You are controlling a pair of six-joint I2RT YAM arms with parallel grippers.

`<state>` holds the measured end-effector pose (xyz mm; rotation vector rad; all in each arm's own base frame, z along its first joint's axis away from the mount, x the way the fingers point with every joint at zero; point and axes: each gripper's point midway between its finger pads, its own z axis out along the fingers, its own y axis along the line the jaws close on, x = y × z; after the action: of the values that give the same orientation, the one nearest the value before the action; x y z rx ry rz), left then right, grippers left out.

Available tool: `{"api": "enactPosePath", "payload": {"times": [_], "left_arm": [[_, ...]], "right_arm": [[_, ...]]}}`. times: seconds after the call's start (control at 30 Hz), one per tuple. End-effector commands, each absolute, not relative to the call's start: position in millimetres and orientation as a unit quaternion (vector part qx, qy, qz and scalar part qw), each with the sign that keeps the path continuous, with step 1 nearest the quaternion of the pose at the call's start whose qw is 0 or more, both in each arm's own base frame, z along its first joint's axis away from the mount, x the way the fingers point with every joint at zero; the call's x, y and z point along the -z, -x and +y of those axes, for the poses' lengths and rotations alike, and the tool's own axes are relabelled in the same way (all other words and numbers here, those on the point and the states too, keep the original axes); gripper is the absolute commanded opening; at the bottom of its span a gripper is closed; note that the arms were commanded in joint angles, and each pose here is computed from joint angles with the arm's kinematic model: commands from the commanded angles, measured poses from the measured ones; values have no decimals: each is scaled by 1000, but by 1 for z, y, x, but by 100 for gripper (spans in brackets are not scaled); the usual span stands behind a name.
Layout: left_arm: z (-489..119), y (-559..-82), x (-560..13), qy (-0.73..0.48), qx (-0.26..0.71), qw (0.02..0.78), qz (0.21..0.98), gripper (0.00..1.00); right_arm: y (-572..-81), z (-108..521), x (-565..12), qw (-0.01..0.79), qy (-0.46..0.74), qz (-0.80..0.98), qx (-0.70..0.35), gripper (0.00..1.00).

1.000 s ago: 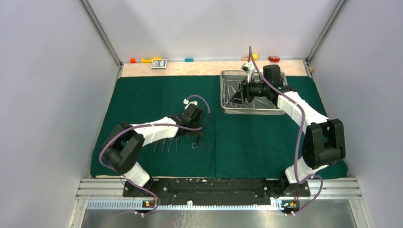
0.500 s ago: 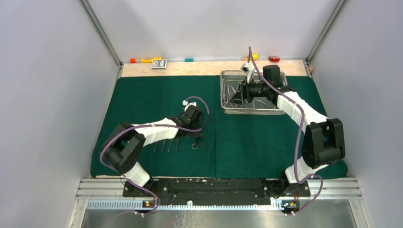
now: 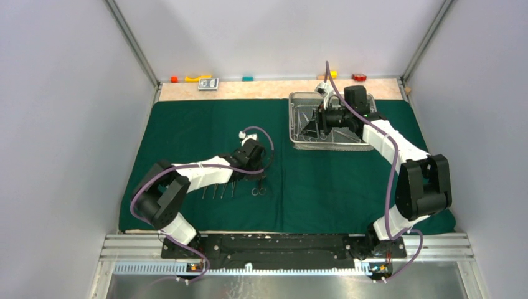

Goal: Open and lay out the surgical kit
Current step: Place the medical item in the surgical kit.

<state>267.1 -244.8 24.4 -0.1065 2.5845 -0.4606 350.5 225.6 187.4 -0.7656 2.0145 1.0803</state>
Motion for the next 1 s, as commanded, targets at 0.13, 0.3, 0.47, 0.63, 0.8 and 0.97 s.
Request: {"api": "enactPosePath", "payload": {"times": [0.13,0.3,0.47,0.63,0.8,0.97], "left_arm": [[-234,-256,-17,38,160,238,957,13],[-234,-250,-16,33,164,222,961,12],[-230,-248,-16,36,164,210,963,11],[-230,-247,-19,30,168,206,964,10],[-231,-248,-23,22,173,211,962,10],[-234,-254,-33,8,181,228,957,11]], "right_arm": [[-357,227,-200,378,310,766,-417,55],[-358,226,-200,379,310,768,-413,55],[-359,224,-201,382,310,769,-409,55],[-359,223,-200,383,311,770,-405,55],[-361,224,-200,383,311,770,-404,55],[-361,224,-198,379,310,772,-406,55]]}}
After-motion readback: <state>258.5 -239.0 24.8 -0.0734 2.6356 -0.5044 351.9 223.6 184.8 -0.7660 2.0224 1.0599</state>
